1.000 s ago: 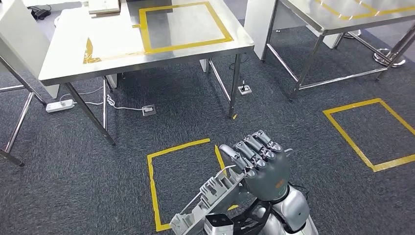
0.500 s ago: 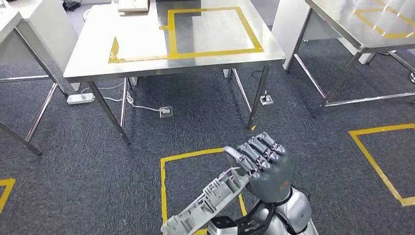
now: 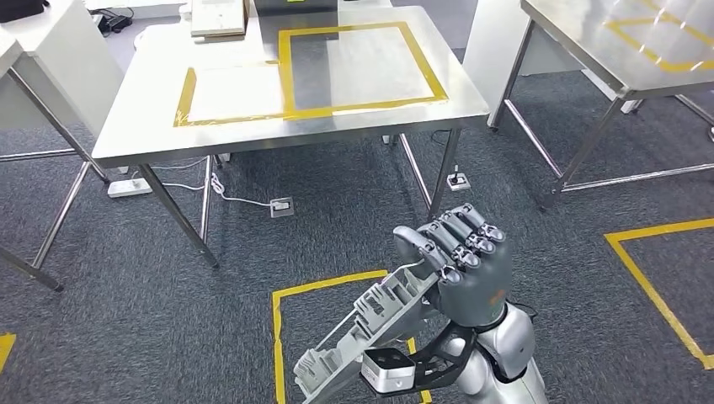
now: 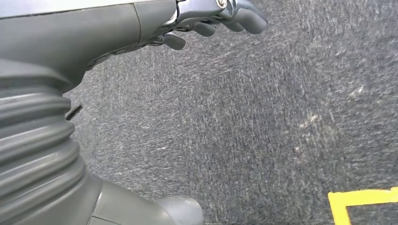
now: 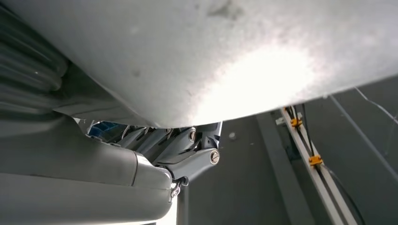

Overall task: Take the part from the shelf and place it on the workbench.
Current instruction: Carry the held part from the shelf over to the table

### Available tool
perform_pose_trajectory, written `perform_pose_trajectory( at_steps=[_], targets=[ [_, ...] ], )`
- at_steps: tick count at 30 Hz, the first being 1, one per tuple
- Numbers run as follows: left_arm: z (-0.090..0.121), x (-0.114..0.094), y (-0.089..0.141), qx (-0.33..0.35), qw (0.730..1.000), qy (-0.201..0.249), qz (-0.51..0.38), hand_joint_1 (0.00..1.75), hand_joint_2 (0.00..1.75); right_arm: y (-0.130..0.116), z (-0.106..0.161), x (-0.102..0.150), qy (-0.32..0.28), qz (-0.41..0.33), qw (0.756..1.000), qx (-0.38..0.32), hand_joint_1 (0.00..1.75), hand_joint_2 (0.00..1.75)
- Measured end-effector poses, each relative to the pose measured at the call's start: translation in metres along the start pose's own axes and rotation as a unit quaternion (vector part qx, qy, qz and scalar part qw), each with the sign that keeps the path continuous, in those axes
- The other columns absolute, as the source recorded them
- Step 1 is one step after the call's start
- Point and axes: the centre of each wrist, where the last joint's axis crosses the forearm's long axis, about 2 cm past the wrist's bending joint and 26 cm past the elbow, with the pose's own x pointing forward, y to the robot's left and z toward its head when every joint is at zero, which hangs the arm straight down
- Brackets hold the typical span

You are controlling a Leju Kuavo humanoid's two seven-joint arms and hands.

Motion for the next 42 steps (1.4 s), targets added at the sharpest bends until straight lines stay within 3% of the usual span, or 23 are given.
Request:
perform_pose_trajectory(
  at_steps=[15,22,29,37,42],
  targets=[
    [0.002,-0.002,-0.002,-0.004,1.0,-0.005,-0.001,0.0,1.75,0.008,-0.001,-0.005,0.011,-0.019,1.0,0.002,1.75,1.75],
    [-0.001,0.007,-0.001,-0.003,1.0,-0.017,-0.003,0.0,1.75,0.014,-0.024,-0.012,0.013,-0.027,0.999,-0.029,1.75,1.75],
    [0.001,0.0,-0.001,-0.004,1.0,-0.011,-0.004,0.0,1.75,0.024,-0.045,-0.022,0.031,-0.057,0.997,-0.038,1.75,1.75],
    [0.001,-0.001,-0.002,-0.006,1.0,-0.01,0.001,0.0,1.75,0.037,-0.067,-0.042,0.032,-0.073,0.997,-0.014,1.75,1.75],
    [0.002,-0.003,-0.003,-0.007,1.0,-0.008,0.002,0.0,1.75,0.045,-0.062,-0.047,0.033,-0.077,0.996,0.014,1.75,1.75]
  ],
)
